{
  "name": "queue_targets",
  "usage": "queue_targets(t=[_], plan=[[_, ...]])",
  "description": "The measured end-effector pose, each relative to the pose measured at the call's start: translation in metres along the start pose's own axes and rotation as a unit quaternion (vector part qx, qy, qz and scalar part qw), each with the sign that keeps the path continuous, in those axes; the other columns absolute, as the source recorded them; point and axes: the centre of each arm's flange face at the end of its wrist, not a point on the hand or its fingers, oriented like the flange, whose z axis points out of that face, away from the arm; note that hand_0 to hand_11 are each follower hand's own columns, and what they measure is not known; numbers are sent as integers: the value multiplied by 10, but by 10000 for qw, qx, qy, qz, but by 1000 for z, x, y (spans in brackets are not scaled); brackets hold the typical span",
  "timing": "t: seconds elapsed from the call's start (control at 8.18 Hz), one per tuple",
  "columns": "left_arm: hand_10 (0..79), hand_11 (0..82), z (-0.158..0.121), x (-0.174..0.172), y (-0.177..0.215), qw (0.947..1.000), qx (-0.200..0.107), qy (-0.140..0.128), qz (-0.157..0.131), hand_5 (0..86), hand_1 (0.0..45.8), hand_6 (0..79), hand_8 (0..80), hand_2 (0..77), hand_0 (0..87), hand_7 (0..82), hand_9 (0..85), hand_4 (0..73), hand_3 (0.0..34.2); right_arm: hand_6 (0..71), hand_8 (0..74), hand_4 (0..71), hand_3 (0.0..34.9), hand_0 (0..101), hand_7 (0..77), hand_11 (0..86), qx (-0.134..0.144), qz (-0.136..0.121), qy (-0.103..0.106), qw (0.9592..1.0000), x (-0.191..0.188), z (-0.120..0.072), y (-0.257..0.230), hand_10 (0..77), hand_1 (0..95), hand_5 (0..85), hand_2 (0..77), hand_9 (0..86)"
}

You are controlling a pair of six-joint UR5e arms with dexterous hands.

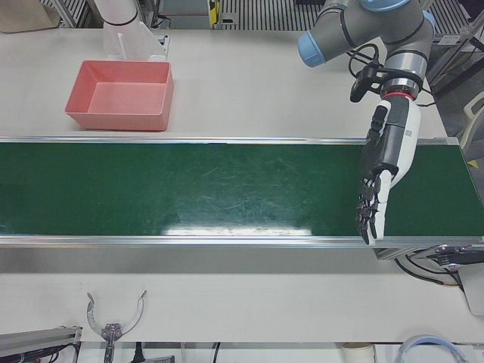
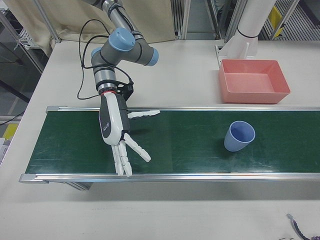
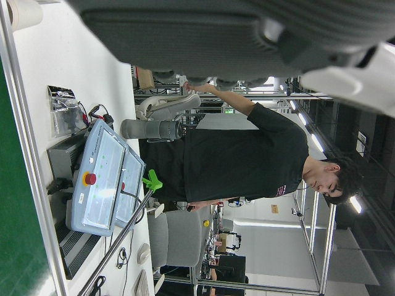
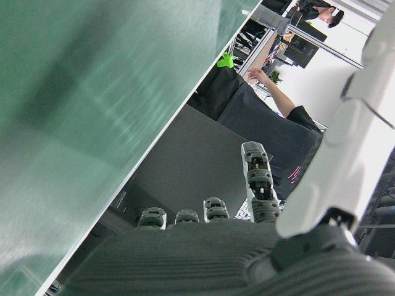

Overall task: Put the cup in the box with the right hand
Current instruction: 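Move the right hand toward the blue cup and close fingers around it, then lift the grasped blue cup off the conveyor with the right hand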

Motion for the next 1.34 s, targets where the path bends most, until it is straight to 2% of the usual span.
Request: queue_targets(t=[0.24, 0.37, 0.61, 0.73, 0.86, 1.1, 1.22, 1.34], plan=[[0, 0, 0, 0, 0, 10000, 1, -2, 0, 5, 5, 5, 0, 5, 0, 5, 0, 11, 0, 16, 5, 38, 39, 429, 93, 38, -11, 17, 43, 10000, 5, -1, 1, 16, 131, 33, 38, 16], [0, 0, 0, 0, 0, 10000, -1, -3, 0, 5, 5, 5, 0, 5, 0, 5, 0, 11, 0, 16, 5, 54, 40, 429, 93, 38, -20, 21, 60, 10000, 7, -1, 2, 16, 87, 38, 147, 16], [0, 0, 0, 0, 0, 10000, -2, -1, 1, 5, 5, 0, 0, 5, 0, 5, 0, 11, 0, 16, 5, 60, 33, 438, 93, 38, -33, 25, 91, 9999, 10, -1, 3, 16, 109, 38, 125, 16], [0, 0, 0, 0, 0, 10000, 0, 0, 0, 5, 5, 0, 0, 5, 0, 5, 0, 11, 0, 16, 5, 65, 33, 447, 104, 38, -44, 27, 114, 9999, 12, -1, 5, 16, 60, 38, 125, 16], [0, 0, 0, 0, 0, 10000, 0, 0, 0, 5, 5, 5, 0, 5, 0, 5, 0, 11, 0, 16, 5, 71, 32, 449, 104, 38, -53, 29, 133, 9999, 14, -1, 6, 16, 104, 38, 65, 16], [0, 0, 0, 0, 0, 10000, 1, 0, 0, 5, 5, 0, 0, 5, 0, 5, 0, 11, 0, 22, 5, 87, 30, 453, 104, 38, -71, 28, 162, 9998, 18, 0, 8, 16, 76, 38, 60, 16], [0, 0, 0, 0, 0, 10000, 2, -3, 0, 5, 5, 0, 0, 5, 0, 5, 0, 11, 0, 16, 5, 71, 26, 448, 104, 38, -79, 29, 170, 9998, 19, 0, 9, 16, 131, 33, 120, 16], [0, 0, 0, 0, 0, 10000, 1, -3, 0, 5, 5, 5, 0, 5, 0, 5, 0, 11, 0, 33, 5, 82, 20, 448, 120, 38, -65, 28, 185, 9998, 21, 0, 8, 16, 87, 33, 169, 16]])
